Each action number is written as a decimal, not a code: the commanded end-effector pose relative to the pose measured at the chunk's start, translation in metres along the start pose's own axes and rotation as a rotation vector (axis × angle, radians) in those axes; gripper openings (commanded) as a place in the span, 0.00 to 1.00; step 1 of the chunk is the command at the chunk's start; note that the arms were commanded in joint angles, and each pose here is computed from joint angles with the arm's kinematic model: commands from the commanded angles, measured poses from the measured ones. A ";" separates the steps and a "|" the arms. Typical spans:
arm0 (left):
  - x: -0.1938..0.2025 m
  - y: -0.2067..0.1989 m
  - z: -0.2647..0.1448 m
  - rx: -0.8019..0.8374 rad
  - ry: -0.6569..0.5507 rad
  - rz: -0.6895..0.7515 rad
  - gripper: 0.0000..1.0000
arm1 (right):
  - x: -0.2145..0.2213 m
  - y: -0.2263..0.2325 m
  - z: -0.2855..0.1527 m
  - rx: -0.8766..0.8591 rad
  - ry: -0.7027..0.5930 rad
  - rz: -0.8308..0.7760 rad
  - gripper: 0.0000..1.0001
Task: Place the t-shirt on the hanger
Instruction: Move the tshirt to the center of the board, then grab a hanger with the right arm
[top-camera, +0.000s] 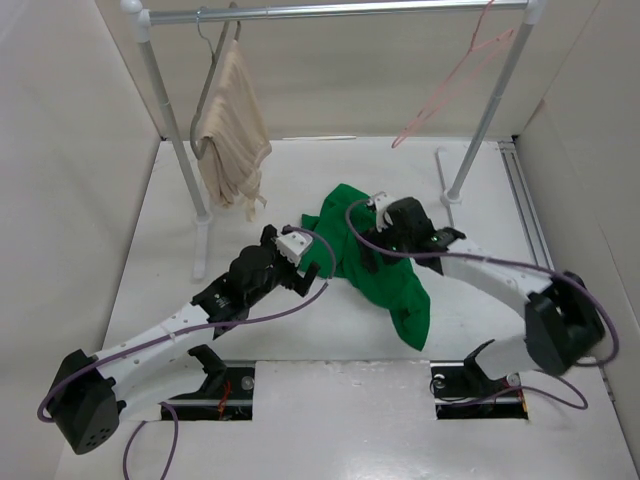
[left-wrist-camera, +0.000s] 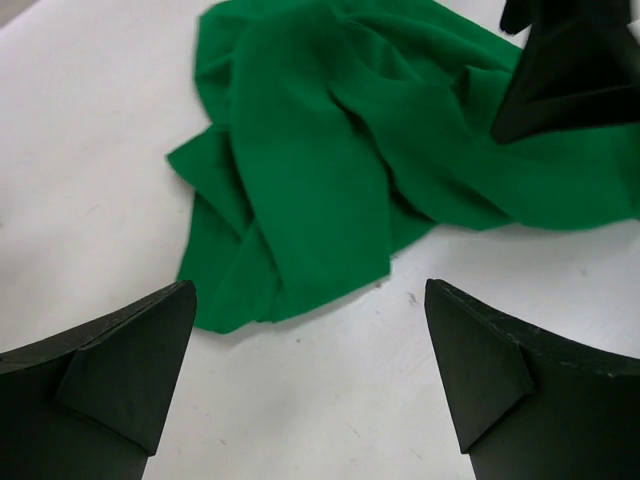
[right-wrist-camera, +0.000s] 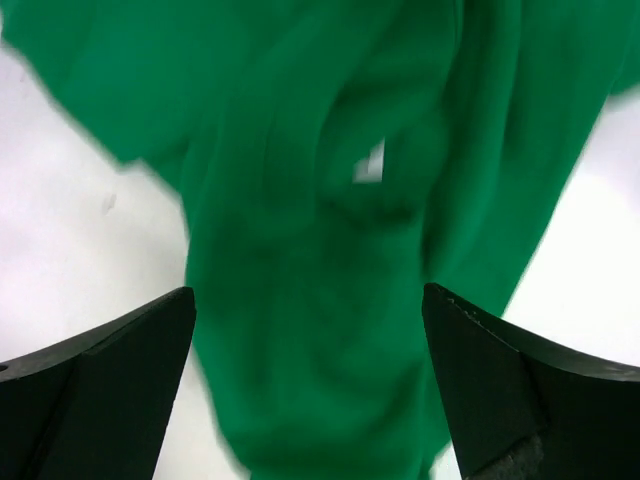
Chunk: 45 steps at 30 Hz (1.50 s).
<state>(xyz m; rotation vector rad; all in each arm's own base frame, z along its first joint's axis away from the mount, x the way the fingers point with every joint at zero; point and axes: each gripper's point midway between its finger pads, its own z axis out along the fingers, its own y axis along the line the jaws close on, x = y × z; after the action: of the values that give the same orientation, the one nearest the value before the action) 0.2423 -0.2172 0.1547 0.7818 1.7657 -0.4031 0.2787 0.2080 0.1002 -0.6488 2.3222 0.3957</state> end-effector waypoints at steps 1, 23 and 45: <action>-0.053 0.031 -0.006 -0.172 -0.153 -0.059 0.95 | -0.035 -0.006 0.030 -0.030 -0.014 -0.113 0.98; -0.083 0.060 -0.041 -0.327 -0.250 -0.243 0.60 | -0.003 0.134 0.026 -0.350 -0.064 -0.448 1.00; -0.042 0.012 0.099 -0.073 0.144 0.007 0.81 | 0.008 0.003 -0.173 0.189 -0.370 0.179 1.00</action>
<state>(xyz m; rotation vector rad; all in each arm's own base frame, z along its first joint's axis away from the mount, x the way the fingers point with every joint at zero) 0.3152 -0.2714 0.1402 0.7697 1.9661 -0.2999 0.1832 0.1588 0.2101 -0.4062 2.0178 0.4009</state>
